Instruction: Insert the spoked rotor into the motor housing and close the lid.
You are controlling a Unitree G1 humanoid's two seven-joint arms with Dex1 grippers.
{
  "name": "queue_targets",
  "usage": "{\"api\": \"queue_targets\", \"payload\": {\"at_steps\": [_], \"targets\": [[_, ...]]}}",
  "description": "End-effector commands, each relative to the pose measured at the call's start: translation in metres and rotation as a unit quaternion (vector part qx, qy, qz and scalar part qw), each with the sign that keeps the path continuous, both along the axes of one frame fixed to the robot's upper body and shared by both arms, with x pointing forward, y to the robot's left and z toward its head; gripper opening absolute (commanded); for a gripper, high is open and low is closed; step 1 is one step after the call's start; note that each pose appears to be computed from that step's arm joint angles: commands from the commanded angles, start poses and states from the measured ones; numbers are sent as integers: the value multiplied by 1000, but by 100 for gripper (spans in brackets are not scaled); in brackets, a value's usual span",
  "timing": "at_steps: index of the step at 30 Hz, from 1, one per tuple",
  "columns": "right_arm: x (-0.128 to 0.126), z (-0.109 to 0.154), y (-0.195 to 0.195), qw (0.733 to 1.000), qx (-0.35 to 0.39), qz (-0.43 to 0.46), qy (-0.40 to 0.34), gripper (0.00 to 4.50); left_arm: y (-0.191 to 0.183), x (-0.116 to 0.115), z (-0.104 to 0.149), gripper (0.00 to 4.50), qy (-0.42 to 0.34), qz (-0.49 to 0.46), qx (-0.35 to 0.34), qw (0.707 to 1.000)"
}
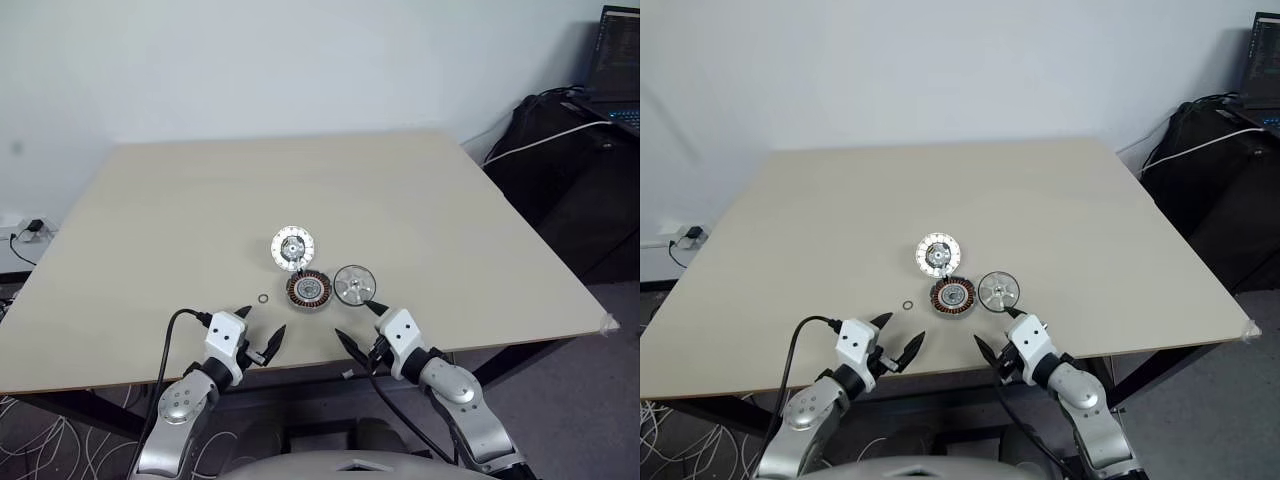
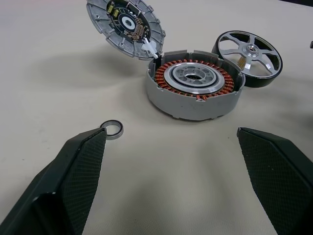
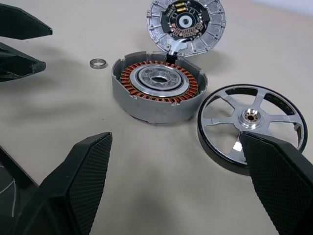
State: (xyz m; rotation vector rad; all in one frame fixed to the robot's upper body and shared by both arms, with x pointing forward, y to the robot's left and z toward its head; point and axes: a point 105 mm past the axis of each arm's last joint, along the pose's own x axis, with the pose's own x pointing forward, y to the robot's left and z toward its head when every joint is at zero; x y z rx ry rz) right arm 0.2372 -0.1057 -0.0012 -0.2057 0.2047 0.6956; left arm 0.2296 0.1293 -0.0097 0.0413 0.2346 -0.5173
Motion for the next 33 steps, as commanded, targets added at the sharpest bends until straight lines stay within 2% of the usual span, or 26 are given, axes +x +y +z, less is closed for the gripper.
{"api": "queue_targets", "payload": {"at_steps": [1,20,33], "targets": [[5,11,3,1000,6,2,-26,448,-3,7,18,450,-35,-2,-2,999],[6,13,4,1000,4,2,-28,448,0,9,19,450,-39,7,7,999],[7,15,6,1000,4,-2,-30,448,18,31,4,450,11,65,58,996]]}}
